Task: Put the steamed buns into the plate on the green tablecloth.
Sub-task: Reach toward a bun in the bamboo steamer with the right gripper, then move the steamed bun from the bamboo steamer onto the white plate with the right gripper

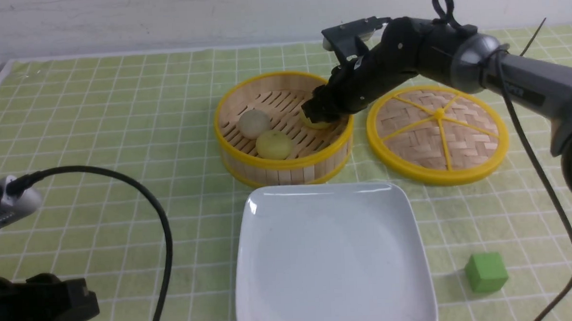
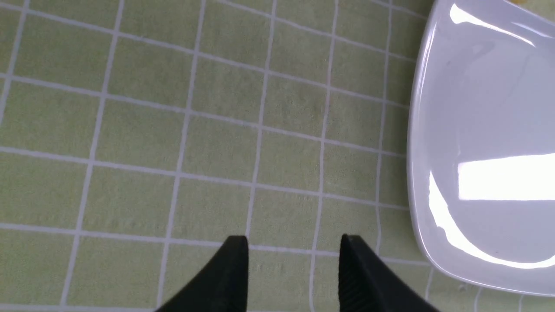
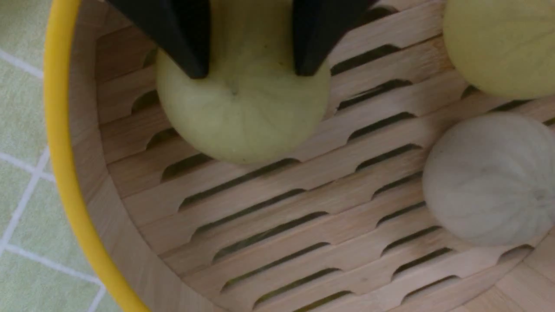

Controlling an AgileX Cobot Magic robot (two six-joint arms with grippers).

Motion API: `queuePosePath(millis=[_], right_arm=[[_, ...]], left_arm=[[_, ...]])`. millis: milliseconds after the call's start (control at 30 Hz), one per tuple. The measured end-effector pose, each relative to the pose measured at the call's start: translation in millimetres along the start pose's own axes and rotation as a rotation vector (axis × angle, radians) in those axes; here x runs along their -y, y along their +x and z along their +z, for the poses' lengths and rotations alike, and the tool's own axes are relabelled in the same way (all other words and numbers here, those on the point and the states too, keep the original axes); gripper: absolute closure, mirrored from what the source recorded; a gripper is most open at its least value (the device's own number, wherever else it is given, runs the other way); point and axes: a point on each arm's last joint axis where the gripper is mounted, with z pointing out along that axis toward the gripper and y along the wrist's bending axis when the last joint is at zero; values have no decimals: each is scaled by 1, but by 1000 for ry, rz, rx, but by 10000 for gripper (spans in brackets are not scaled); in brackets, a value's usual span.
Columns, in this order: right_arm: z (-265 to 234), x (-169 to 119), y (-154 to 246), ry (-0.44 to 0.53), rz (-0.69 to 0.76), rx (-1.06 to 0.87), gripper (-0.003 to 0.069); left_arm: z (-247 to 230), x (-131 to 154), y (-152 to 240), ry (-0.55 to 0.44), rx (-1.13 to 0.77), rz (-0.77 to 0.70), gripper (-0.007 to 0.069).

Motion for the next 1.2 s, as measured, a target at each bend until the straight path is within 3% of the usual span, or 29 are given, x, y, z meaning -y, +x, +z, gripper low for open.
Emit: queuePosePath(millis=[67, 100, 133, 233, 533, 667, 800, 967, 1200], right_arm=[[-1, -1, 1, -5, -2, -14, 487], [-2, -2, 0, -13, -9, -34, 590], [-5, -3, -1, -19, -14, -46, 630], [-16, -6, -5, -31, -28, -63, 647], [-183, -51, -40, -110, -149, -122, 644], [-223, -61, -39, -115, -138, -122, 644], [-219, -60, -22, -120, -84, -187, 644], [-170, -51, 39, -149, 24, -432, 641], [-99, -45, 82, -87, 71, -418, 615]], left_arm=[[0, 0, 0, -1, 0, 1, 308], [0, 0, 0, -1, 0, 1, 308], [0, 0, 0, -1, 0, 1, 308], [0, 0, 0, -3, 0, 3, 308], [0, -2, -2, -19, 25, 19, 308], [0, -2, -5, -24, 60, 25, 308], [0, -3, -7, -30, 75, 32, 308], [0, -3, -7, -35, 75, 37, 308], [0, -3, -7, -36, 78, 38, 308]])
